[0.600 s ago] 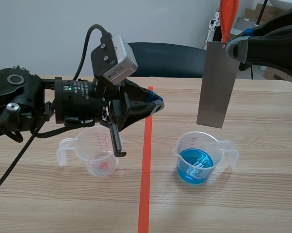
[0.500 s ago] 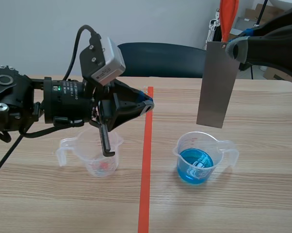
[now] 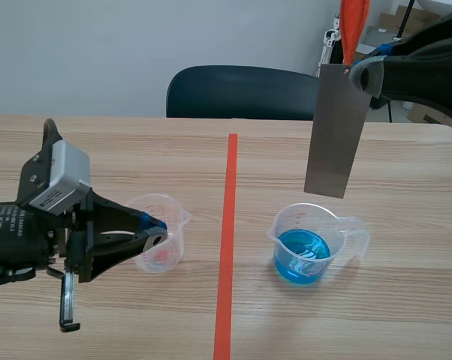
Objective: Do the redox reaction experiment. move the plate over the left beaker
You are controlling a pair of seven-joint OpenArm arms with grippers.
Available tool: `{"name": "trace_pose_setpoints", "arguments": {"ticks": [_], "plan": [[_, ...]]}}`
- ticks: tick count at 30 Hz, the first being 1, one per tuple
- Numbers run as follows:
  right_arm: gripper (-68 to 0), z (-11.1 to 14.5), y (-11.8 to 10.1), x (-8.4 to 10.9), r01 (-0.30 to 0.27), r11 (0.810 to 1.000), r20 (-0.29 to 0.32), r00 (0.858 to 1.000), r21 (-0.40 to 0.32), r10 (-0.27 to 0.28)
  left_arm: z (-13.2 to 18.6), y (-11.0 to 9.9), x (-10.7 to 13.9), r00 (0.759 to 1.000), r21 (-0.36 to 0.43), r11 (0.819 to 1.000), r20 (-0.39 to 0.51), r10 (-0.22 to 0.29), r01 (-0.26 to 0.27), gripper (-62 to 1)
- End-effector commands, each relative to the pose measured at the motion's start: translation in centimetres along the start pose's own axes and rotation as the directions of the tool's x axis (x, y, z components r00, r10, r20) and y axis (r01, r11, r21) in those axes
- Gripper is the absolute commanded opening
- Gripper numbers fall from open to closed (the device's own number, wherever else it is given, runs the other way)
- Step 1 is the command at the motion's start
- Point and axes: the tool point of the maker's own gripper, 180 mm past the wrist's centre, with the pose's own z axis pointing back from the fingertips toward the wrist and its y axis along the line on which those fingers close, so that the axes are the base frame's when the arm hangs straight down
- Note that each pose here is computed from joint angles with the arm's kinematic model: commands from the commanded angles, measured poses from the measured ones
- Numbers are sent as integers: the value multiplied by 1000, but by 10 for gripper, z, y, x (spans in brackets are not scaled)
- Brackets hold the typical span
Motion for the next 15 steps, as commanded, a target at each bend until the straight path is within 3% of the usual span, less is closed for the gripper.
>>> {"name": "trace_pose_setpoints", "arguments": {"ticks": [1, 9, 15], "plan": [[-658, 2, -4, 17, -27, 1000, 42, 999, -3, 28, 4, 7, 12, 999, 29, 1000, 53, -2, 1, -573], [-658, 2, -4, 17, -28, 1000, 42, 999, -3, 28, 28, 11, 10, 996, 87, 996, 84, 24, -31, -573], [-658, 2, -4, 17, -28, 1000, 42, 999, -2, 28, 35, 24, 24, 991, 132, 991, 131, -10, -8, -573]]}}
